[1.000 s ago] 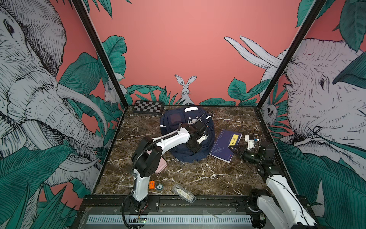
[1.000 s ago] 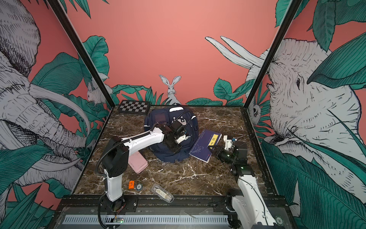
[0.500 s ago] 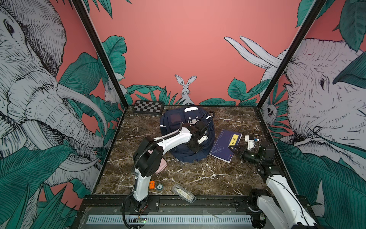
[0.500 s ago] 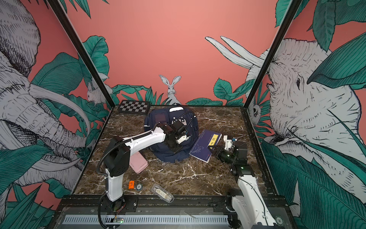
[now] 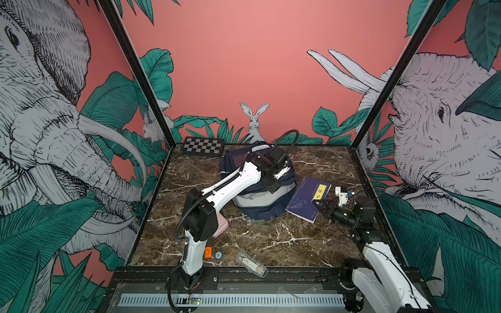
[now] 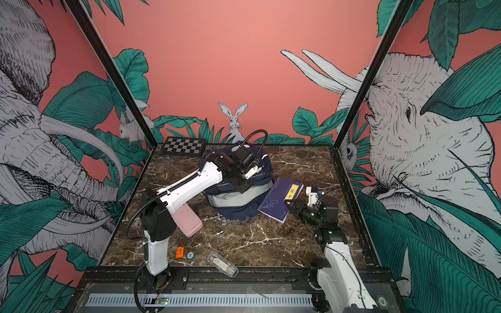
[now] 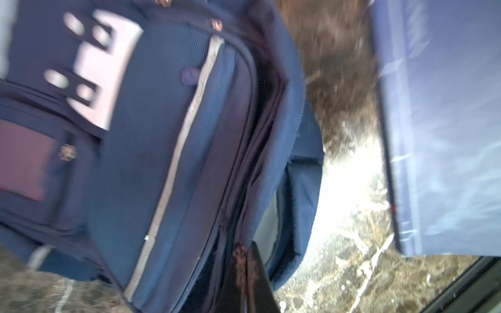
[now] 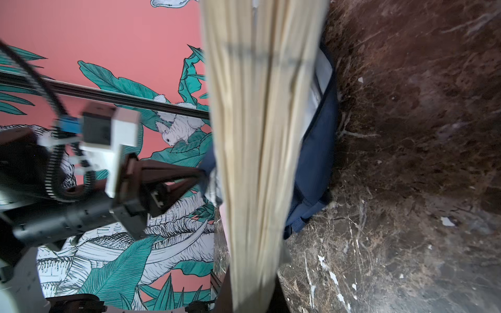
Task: Pack books, pencil case, and school supplies into a backpack
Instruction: Open the student bag at the top-center of the table, then place the book in the student bag.
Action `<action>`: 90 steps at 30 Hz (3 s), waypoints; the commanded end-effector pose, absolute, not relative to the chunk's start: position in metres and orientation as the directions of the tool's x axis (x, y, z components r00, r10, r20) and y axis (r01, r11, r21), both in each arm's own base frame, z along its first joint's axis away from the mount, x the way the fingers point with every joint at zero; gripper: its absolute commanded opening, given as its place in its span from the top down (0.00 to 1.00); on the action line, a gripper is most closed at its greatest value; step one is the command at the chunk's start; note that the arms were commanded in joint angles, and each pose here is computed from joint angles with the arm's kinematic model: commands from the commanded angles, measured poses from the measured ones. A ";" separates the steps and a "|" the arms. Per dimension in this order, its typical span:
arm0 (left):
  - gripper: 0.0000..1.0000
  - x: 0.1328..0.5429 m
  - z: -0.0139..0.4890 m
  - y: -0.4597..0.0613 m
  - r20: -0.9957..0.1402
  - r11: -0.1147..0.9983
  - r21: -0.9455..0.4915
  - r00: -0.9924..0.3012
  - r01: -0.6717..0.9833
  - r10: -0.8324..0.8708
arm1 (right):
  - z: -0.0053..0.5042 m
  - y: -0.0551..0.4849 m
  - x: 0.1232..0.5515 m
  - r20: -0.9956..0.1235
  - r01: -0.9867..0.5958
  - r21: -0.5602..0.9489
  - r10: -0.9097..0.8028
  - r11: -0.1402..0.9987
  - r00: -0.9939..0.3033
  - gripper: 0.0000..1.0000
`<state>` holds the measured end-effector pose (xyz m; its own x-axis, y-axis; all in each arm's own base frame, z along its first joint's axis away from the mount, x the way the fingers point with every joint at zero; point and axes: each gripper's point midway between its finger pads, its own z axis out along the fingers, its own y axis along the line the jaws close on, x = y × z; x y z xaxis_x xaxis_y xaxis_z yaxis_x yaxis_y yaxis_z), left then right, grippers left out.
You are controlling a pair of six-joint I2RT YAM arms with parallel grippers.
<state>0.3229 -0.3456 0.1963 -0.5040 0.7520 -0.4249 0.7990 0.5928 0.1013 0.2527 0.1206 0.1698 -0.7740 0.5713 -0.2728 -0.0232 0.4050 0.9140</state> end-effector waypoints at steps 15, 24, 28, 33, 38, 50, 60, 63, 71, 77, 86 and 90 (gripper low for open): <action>1.00 0.337 0.304 -0.341 -0.621 0.618 0.207 -0.386 0.758 0.682 | 0.182 0.186 0.315 -0.319 -0.093 0.921 0.595 0.379 -0.738 1.00; 1.00 0.336 0.312 -0.340 -0.629 0.606 0.215 -0.366 0.766 0.686 | 0.186 0.228 0.378 -0.264 -0.083 0.951 0.638 0.299 -0.724 1.00; 1.00 0.334 0.314 -0.340 -0.635 0.606 0.209 -0.364 0.768 0.681 | 0.172 0.240 0.404 -0.243 -0.077 0.959 0.650 0.273 -0.720 1.00; 1.00 0.333 0.316 -0.342 -0.644 0.601 0.197 -0.360 0.774 0.675 | 0.180 0.256 0.428 -0.192 -0.113 0.981 0.683 0.159 -0.705 1.00; 1.00 0.329 0.322 -0.346 -0.666 0.604 0.157 -0.367 0.782 0.649 | 0.182 0.269 0.438 -0.160 -0.121 0.987 0.721 0.106 -0.674 1.00; 1.00 0.330 0.341 -0.352 -0.712 0.619 0.111 -0.372 0.778 0.595 | 0.159 0.305 0.474 -0.108 -0.094 0.993 0.782 0.064 -0.614 1.00; 1.00 0.331 0.345 -0.350 -0.719 0.622 0.113 -0.368 0.775 0.590 | 0.139 0.329 0.483 -0.097 -0.039 0.995 0.796 0.092 -0.598 1.00; 1.00 0.337 0.343 -0.345 -0.717 0.638 0.118 -0.379 0.761 0.584 | 0.121 0.329 0.475 -0.108 0.014 0.989 0.784 0.148 -0.611 0.71; 1.00 0.358 0.329 -0.318 -0.710 0.695 0.127 -0.425 0.708 0.562 | 0.113 0.331 0.446 -0.115 0.047 0.978 0.705 0.206 -0.700 0.32; 1.00 0.366 0.328 -0.305 -0.705 0.714 0.147 -0.434 0.684 0.561 | 0.125 0.320 0.409 -0.169 0.077 0.933 0.619 0.351 -0.767 0.31; 1.00 0.361 0.307 -0.305 -0.667 0.699 0.141 -0.455 0.701 0.590 | 0.140 0.267 0.335 -0.272 0.075 0.828 0.516 0.556 -0.812 0.37; 1.00 0.358 0.286 -0.301 -0.625 0.692 0.173 -0.465 0.701 0.627 | 0.124 0.227 0.305 -0.311 0.106 0.763 0.505 0.638 -0.805 0.38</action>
<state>0.3607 -0.3122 0.2594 -0.5102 0.6398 -0.5747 0.7215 0.6821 0.1189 0.3263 0.2550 0.1570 -0.7877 0.5497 -0.2782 0.0580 0.5157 0.8548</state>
